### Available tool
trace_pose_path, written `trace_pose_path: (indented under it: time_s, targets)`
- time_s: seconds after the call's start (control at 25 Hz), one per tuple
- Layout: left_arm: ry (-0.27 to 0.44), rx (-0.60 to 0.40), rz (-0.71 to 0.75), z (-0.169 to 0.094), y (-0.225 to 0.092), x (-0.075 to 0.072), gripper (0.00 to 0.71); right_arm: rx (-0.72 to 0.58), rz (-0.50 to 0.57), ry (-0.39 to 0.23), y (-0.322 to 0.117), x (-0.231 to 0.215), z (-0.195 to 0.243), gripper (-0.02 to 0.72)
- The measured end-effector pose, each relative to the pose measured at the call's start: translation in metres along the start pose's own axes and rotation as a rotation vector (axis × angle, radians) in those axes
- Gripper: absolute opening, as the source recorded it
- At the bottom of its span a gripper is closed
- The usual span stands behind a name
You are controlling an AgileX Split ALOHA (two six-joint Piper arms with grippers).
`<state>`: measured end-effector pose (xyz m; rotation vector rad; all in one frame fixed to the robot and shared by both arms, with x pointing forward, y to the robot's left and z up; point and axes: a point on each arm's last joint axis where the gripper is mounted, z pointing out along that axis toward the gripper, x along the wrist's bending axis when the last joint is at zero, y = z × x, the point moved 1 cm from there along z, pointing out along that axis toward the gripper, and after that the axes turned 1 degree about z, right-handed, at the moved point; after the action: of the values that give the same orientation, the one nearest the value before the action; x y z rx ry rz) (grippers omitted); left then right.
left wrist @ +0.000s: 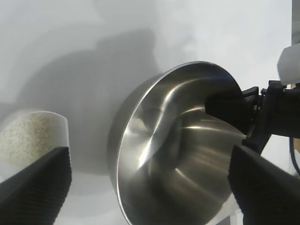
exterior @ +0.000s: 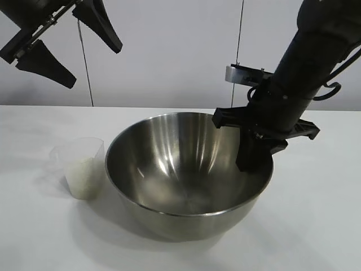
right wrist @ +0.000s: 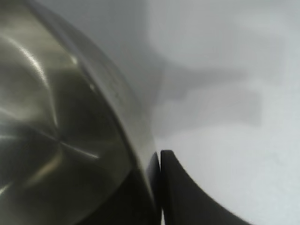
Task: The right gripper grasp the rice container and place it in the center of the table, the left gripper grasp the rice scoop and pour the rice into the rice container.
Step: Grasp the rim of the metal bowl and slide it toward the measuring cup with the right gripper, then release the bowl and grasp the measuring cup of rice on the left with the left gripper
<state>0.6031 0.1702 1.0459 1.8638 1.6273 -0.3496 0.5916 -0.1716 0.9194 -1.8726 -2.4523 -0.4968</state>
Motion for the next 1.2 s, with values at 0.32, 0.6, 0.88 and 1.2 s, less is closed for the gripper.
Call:
trace_pose_path:
  time_s: [0.32,0.6,0.88,1.2]
  targets:
    - [0.001,0.0,0.0,0.0,0.0,0.0,0.654,0.0,0.009,0.008,0.0,0.001,0.0,0.183]
    - [0.001,0.0,0.0,0.0,0.0,0.0,0.654,-0.071,-0.011,0.0,0.025,0.012,-0.053,0.645]
    - [0.0,0.0,0.0,0.0,0.0,0.0,0.654,-0.169,0.011,-0.175,0.062,-0.029,-0.164,0.674]
    - [0.0,0.0,0.0,0.0,0.0,0.0,0.654,-0.288,0.421,-0.313,0.014,-0.187,-0.258,0.608]
